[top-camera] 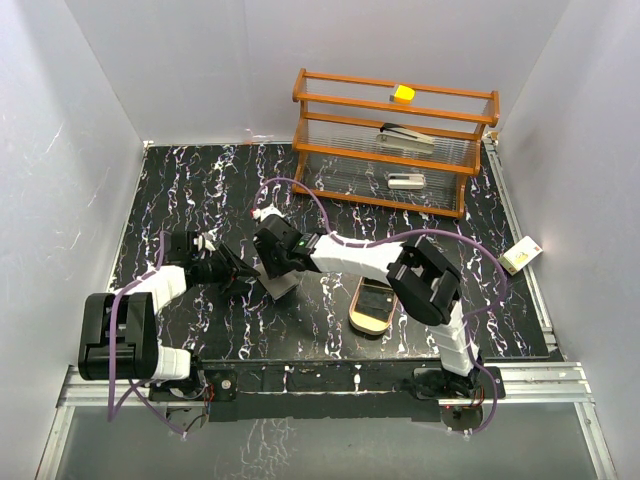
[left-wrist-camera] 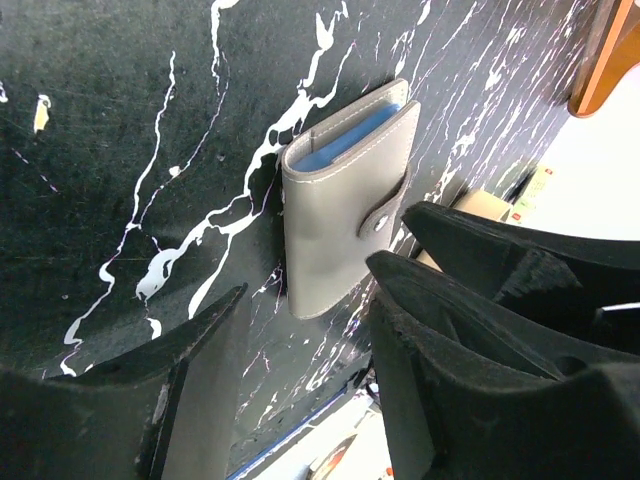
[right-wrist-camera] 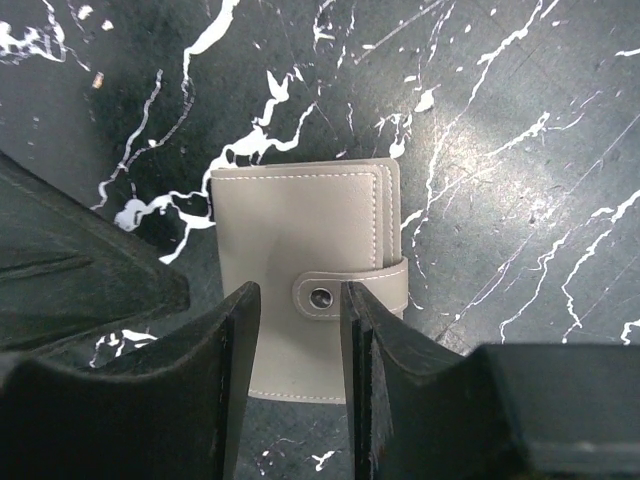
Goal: Put the credit cards into the card holder
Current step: Open the card holder at the center of the board.
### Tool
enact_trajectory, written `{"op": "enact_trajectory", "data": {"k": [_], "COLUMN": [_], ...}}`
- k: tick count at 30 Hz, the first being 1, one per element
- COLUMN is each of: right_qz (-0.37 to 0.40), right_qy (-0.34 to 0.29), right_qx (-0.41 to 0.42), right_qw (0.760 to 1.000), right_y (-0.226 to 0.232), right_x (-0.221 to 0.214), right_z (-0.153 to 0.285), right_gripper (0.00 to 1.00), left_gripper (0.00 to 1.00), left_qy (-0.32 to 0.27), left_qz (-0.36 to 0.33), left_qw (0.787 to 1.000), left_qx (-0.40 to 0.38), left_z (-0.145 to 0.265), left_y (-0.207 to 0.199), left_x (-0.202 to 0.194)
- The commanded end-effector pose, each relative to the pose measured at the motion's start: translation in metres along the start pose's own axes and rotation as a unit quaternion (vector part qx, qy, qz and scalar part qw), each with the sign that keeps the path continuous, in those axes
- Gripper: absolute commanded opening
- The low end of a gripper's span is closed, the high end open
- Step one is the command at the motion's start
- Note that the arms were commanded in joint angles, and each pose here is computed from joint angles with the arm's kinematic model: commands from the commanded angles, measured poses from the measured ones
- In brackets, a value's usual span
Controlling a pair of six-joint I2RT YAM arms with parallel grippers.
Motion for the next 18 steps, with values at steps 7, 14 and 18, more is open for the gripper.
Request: {"op": "enact_trajectory", "data": {"k": [7,14,18], "right_qz": [0.018,0.028,0.024], "right_qy": [0.009,0.032,0.033], "right_qx": [-0.012,-0.043,-0.043], "right_qw": [1.0,0.998,0.998], "right_y": [0.004,-0.003,-0.002], "right_x": [-0.005,-0.024,-0.026], "right_z": [-0.015,-0.02,-0.016], "right_gripper": [0.34,0.2,0.04], "left_gripper": [0.49,0.48,0.48], "left_qy": [0.025,0.033,0.035], "left_qz": [0.01,0.012,0.013], "left_qw": [1.0,0.999,0.999], "left_qx": [-0.007,-0.009,-0.008], "left_z": [-0.002,-0.005,-0.006], "left_y": [0.004,0.003,0.003], "left_x": [-0.006,-0.005,-0.005]}}
Point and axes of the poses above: each gripper's point midway between its finger pads, its own z axis back along the fingers, its own y axis along the line the jaws close on, x = y × z, the point moved 3 cm from there along z, back along the fingers, and after that the axes turned 7 degrees about z, right-handed, at the moved point
